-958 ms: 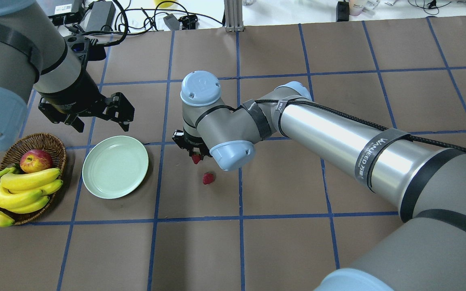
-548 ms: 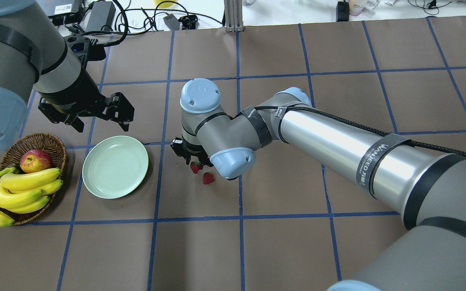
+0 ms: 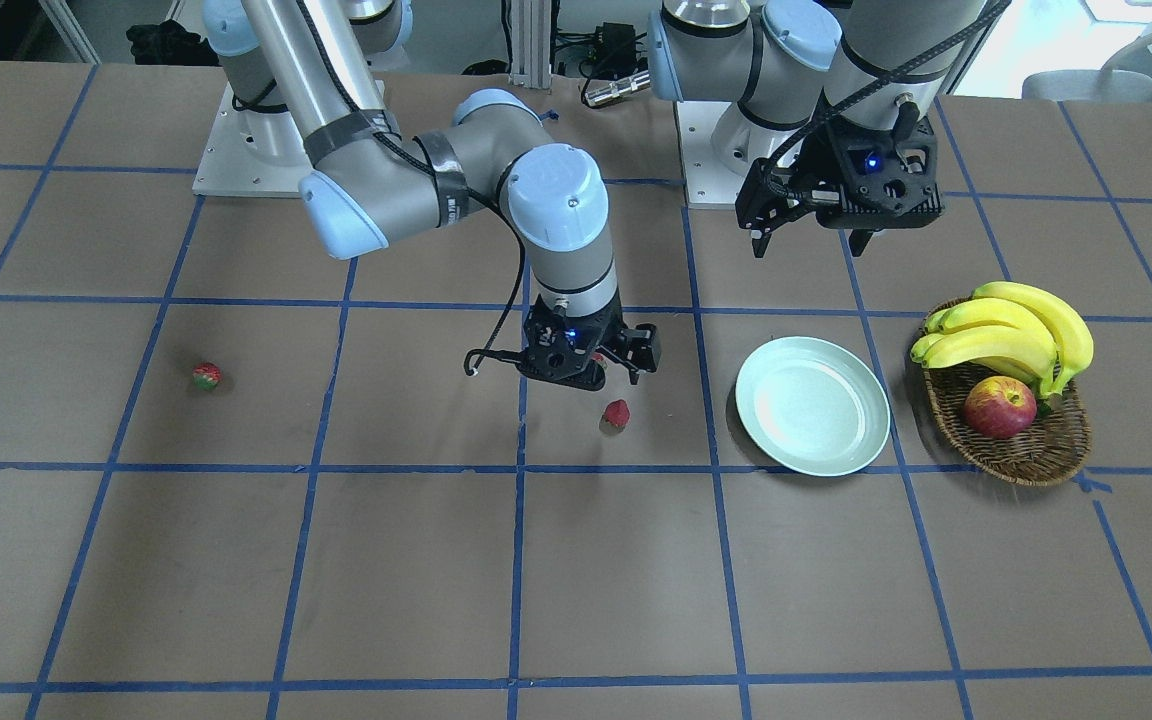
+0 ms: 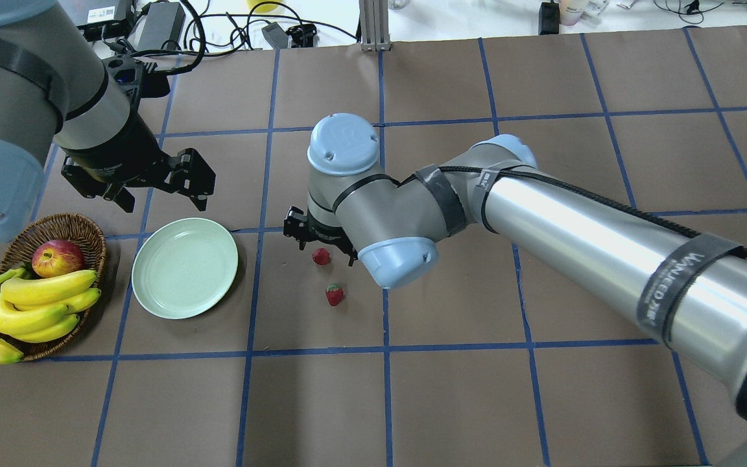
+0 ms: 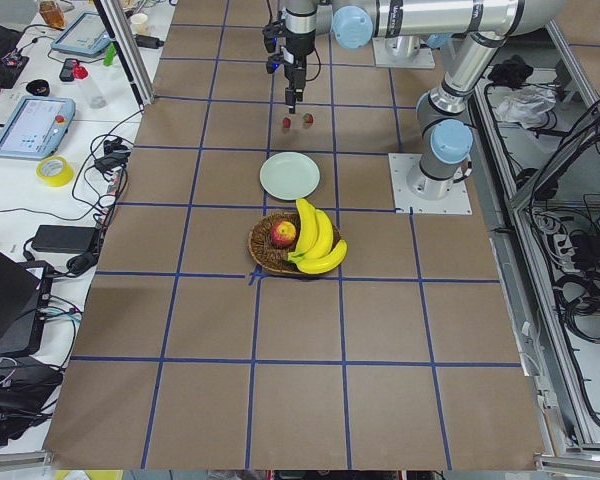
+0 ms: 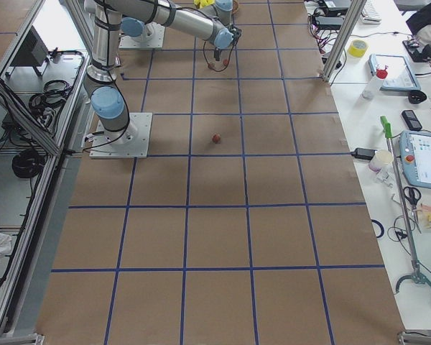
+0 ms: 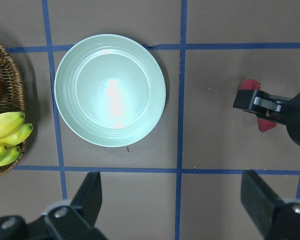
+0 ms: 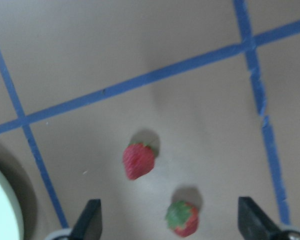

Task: Collect all strawberries into plate
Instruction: 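Carry the strawberry beside the first one and open the right gripper, then move the right gripper to the last strawberry and grasp it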

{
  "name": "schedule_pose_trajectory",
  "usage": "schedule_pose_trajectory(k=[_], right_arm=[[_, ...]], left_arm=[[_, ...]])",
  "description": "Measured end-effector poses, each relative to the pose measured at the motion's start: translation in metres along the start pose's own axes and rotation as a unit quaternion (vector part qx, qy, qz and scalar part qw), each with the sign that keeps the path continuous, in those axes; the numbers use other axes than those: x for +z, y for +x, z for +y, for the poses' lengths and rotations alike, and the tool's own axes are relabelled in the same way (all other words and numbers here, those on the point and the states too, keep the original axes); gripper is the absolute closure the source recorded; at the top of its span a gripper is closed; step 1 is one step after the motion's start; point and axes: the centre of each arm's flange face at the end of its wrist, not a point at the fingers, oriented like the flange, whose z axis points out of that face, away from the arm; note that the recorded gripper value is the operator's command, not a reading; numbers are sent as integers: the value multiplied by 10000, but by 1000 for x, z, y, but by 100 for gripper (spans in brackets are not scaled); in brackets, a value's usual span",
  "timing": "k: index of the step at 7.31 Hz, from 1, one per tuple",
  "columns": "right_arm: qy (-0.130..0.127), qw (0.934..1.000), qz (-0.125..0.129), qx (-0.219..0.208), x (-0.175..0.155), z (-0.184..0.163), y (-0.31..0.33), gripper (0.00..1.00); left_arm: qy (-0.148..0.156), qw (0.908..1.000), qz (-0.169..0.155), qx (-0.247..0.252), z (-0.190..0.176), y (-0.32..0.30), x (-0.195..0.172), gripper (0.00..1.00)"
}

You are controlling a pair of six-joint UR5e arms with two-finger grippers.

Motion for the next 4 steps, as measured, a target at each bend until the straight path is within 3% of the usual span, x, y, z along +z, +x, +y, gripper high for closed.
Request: schedule_pose_trajectory(k=[2,4], right_arm=[[65,9994,227,-269,-43,-63,66,0],[14,9951,772,-622,-74,-123,168,0]], left_arm=[[-6,10000,-3,1,0,0,0,0],[-9,10000,-4,1,0,0,1,0]])
